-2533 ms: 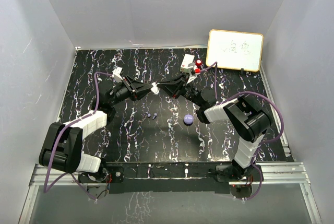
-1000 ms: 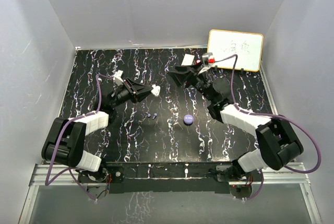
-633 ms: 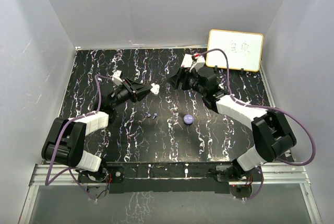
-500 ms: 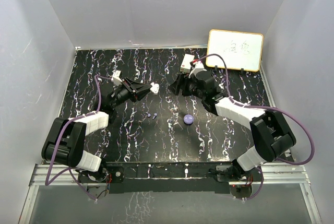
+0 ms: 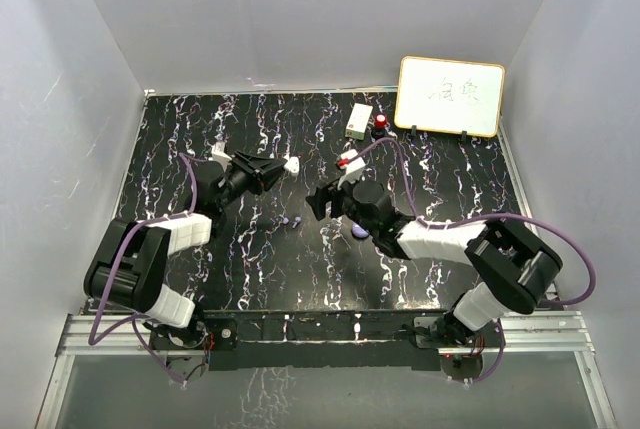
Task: Insert the wireless bluetooth earbuds into the charging case
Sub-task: Close the charging case.
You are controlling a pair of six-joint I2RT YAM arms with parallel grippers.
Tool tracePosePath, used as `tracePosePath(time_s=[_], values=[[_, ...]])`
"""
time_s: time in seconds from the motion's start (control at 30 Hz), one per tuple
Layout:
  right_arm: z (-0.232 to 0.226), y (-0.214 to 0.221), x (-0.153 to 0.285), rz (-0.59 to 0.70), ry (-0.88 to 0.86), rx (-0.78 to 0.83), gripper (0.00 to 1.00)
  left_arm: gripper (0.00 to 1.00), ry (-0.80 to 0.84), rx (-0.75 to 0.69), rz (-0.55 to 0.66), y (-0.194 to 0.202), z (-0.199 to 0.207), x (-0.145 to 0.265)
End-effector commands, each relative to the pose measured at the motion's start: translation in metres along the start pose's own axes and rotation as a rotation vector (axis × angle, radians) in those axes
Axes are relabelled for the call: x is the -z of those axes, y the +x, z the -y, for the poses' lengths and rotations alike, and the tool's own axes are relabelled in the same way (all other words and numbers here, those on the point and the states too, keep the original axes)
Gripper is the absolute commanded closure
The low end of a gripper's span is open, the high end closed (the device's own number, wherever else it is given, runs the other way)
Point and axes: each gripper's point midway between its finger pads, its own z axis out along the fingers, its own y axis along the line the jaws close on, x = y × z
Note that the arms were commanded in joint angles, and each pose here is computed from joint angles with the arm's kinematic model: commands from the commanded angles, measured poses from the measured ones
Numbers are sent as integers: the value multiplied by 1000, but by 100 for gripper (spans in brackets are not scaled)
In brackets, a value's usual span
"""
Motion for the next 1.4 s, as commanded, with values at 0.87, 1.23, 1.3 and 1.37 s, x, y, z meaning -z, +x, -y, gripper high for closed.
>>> tracePosePath(time_s=[0.87,1.23,1.3,1.37], values=[[-16,-76,-38,398,-22,76,31,100,85,16,-61,23,9,-5],[1,-70,-44,395,70,109,31,100,92,13,-65,25,12,-3],[4,-72,-42,406,85,111,31,100,90,12,-65,25,12,-2],[5,-74,-39,421,87,115,31,100,90,10,-65,25,13,-2]])
